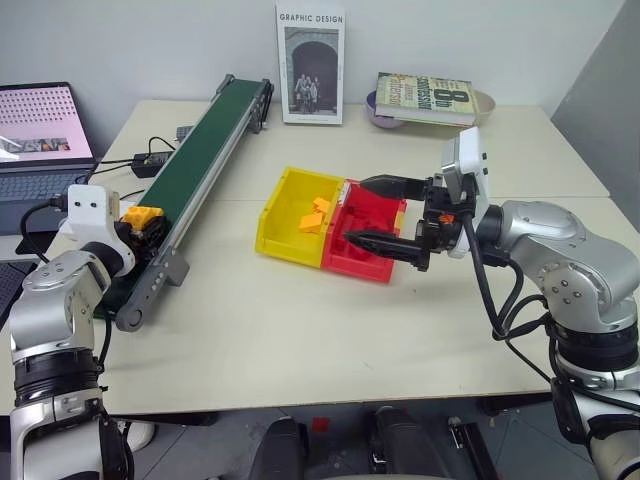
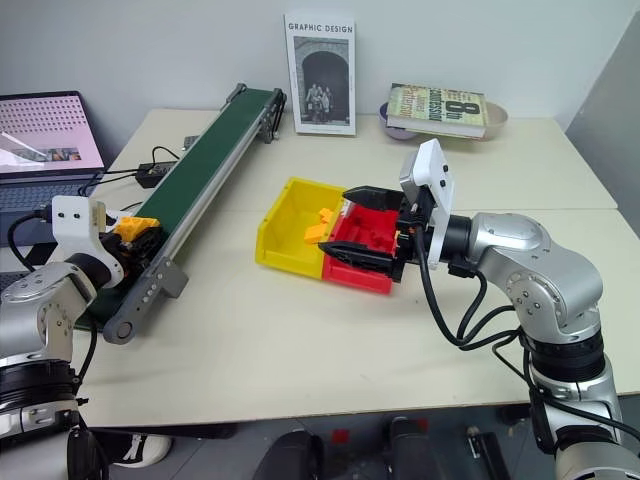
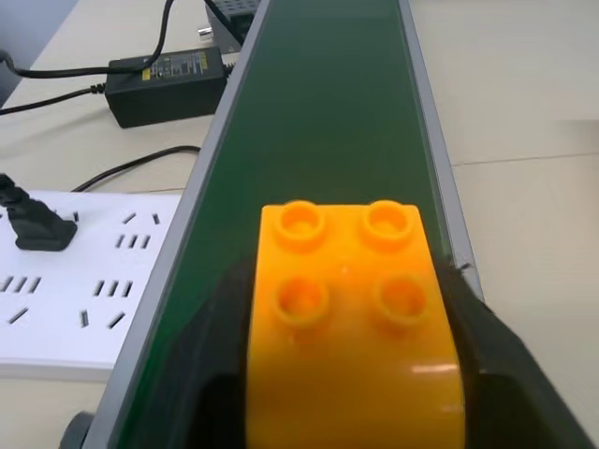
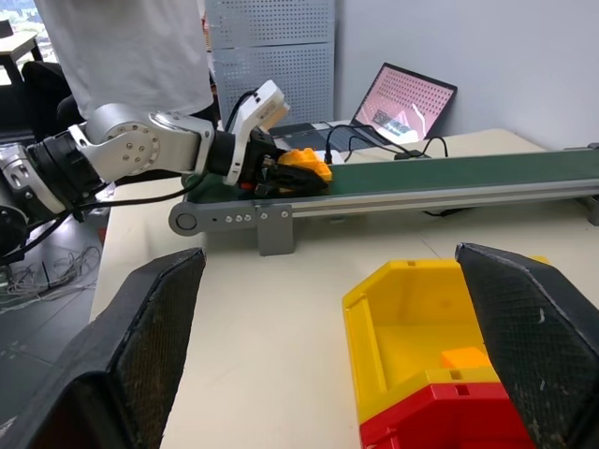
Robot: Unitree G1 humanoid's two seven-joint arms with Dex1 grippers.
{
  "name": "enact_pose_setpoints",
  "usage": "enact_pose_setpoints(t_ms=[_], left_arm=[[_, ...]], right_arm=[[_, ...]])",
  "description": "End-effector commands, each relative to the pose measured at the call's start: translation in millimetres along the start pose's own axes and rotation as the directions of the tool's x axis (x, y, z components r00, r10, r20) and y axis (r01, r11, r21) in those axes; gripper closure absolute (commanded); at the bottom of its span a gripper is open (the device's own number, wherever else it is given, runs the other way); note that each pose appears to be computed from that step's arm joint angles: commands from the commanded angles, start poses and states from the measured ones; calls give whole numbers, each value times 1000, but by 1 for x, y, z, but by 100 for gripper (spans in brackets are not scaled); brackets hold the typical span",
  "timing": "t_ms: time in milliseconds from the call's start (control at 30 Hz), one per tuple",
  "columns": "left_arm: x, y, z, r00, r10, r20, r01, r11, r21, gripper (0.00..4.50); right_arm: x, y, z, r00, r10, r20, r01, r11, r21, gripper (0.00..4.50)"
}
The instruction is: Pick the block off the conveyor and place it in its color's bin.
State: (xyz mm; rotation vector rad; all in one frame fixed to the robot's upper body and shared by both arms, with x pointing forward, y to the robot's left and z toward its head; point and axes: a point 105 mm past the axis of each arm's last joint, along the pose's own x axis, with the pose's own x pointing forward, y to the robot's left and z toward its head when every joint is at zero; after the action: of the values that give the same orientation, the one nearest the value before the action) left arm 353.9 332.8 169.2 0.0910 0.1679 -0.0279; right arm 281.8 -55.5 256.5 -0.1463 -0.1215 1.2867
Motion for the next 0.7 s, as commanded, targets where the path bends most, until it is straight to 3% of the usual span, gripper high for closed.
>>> enact_pose_setpoints(t_ms=[33,167,267,367,533,700], left_arm=[[-15,5,31,997,24,80,-27,999,42,295],[-19,0,45,994,16,107,-23,998,61,295],[-12,-20,67,986,-50,156,41,997,65,295],[3,-64,81,959,-223,176,208,973,99,295],[24,-146,84,855,-503,128,469,854,224,295],[47,-189,79,783,-618,77,576,766,285,295]], right_arm=[[-1,0,11,999,-2,34,4,999,-47,0],[-1,-2,10,999,-18,40,20,999,-44,0],[-4,-5,10,998,-57,32,59,997,-59,0],[-9,-16,6,985,-173,-23,169,976,-134,0],[-18,-27,-2,937,-341,-79,317,923,-218,0],[-23,-19,-16,909,-397,-129,361,903,-231,0]])
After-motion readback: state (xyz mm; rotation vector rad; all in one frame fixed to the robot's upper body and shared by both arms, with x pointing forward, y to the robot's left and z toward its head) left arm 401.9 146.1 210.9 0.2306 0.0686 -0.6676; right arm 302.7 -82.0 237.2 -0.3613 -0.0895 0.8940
